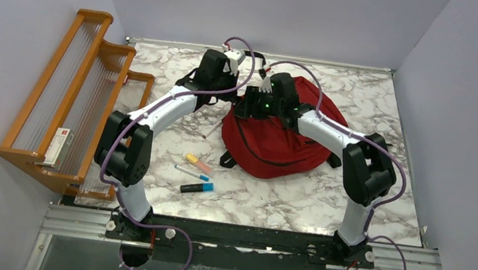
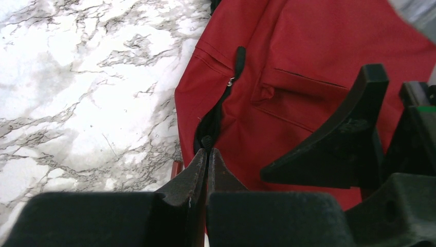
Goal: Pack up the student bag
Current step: Zip the student bag at the center of the board.
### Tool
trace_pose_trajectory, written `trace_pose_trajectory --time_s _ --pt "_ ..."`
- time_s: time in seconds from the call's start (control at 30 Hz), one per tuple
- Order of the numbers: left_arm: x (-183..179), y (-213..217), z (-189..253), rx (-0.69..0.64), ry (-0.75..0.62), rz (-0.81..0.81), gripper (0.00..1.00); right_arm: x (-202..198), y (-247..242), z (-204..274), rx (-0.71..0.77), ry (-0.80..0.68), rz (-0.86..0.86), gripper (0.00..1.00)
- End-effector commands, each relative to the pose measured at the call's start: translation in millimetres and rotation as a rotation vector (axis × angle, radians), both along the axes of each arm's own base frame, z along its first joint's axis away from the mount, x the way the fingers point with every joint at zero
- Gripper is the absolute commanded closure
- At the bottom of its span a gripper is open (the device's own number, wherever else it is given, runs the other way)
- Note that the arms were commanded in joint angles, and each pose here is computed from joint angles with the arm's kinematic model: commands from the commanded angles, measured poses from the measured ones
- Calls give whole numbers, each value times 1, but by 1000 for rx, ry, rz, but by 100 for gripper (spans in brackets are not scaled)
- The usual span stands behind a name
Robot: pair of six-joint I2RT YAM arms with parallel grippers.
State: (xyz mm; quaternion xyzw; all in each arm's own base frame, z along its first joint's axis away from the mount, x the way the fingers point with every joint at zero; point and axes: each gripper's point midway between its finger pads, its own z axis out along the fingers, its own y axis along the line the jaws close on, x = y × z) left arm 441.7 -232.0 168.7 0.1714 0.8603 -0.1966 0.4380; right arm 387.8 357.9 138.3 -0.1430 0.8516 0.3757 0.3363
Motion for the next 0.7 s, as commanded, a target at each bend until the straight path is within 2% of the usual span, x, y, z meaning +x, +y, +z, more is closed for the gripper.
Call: trace_pose_trajectory --time_s 0.0,0.1,0.2,0.6,0.67 --pt "2 -5 26 -50 -62 -18 100 5 13 1 12 -19 8 42" --pt "3 -6 23 -48 -56 -20 100 2 18 -1 24 -16 33 43" --pt "3 -7 21 -50 -48 -25 100 -1 22 -4 19 -16 51 50" --pt "5 -5 15 -36 -42 -16 100 -26 20 -1 20 -31 151 97" --pt "5 -5 14 -34 -39 -14 100 -36 19 2 25 -32 186 99"
